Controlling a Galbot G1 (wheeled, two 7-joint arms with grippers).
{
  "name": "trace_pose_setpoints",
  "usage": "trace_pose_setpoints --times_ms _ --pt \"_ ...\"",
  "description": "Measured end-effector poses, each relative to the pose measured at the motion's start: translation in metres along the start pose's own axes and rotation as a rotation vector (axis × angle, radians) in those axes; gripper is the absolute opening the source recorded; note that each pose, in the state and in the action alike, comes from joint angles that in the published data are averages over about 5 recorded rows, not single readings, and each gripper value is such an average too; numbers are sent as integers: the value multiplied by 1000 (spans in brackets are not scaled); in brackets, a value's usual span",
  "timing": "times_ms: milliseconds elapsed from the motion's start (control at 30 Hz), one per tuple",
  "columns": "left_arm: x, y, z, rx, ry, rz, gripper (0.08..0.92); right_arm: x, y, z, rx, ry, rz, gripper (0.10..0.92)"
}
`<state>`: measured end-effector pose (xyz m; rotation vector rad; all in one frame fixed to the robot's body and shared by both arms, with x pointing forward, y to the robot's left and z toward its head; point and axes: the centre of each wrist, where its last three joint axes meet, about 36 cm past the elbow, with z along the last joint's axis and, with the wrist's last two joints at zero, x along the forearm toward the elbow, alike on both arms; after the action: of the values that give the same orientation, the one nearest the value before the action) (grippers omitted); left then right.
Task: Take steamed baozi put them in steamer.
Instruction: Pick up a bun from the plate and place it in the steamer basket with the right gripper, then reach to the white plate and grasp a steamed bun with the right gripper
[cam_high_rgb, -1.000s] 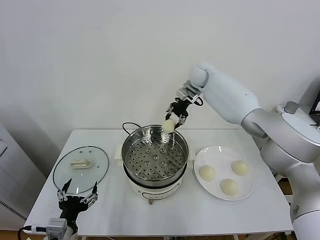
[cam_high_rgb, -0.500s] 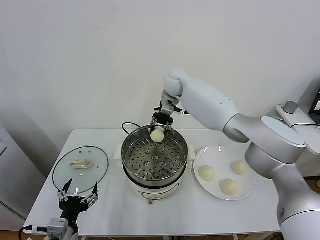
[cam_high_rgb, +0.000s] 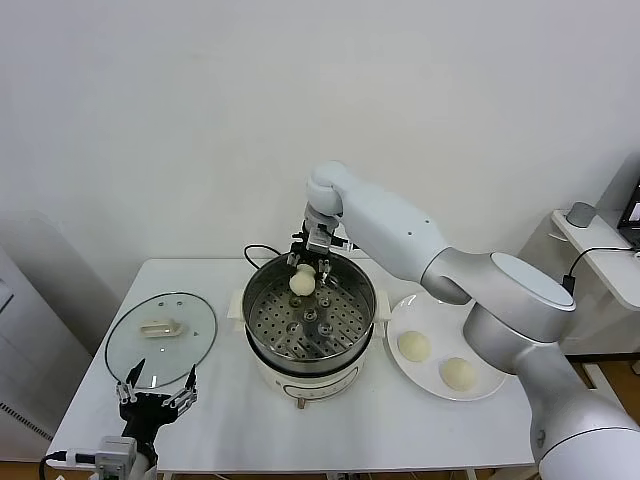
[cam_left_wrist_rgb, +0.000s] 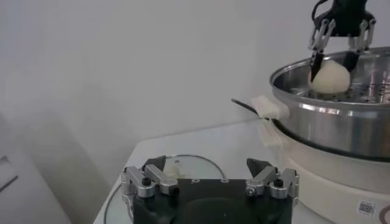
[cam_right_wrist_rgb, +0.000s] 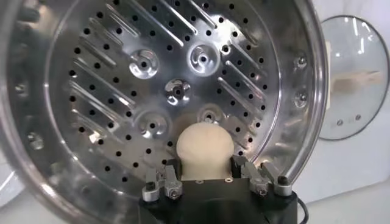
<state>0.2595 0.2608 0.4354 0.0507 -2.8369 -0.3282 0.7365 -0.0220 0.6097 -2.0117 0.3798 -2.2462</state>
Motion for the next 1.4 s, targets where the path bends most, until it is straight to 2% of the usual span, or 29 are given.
trace_pose_setpoints --times_ms 233,333,600,733,1133,1267,1400 --pt "-1 0 1 1 3 1 823 -10 4 0 -8 9 3 501" --pt "-1 0 1 1 4 2 823 -13 7 1 -12 10 4 526" --pt "-1 0 2 2 8 4 823 -9 12 3 -18 -9 -5 745" --pt "-1 0 2 2 9 4 823 1 14 3 -18 -28 -10 813" --pt "1 0 -2 2 0 8 823 83 47 5 -29 -89 83 823" --pt "1 0 -3 9 0 13 823 115 73 5 -144 -81 132 823" --pt "0 -1 -3 20 0 22 823 143 105 2 -357 -65 174 823"
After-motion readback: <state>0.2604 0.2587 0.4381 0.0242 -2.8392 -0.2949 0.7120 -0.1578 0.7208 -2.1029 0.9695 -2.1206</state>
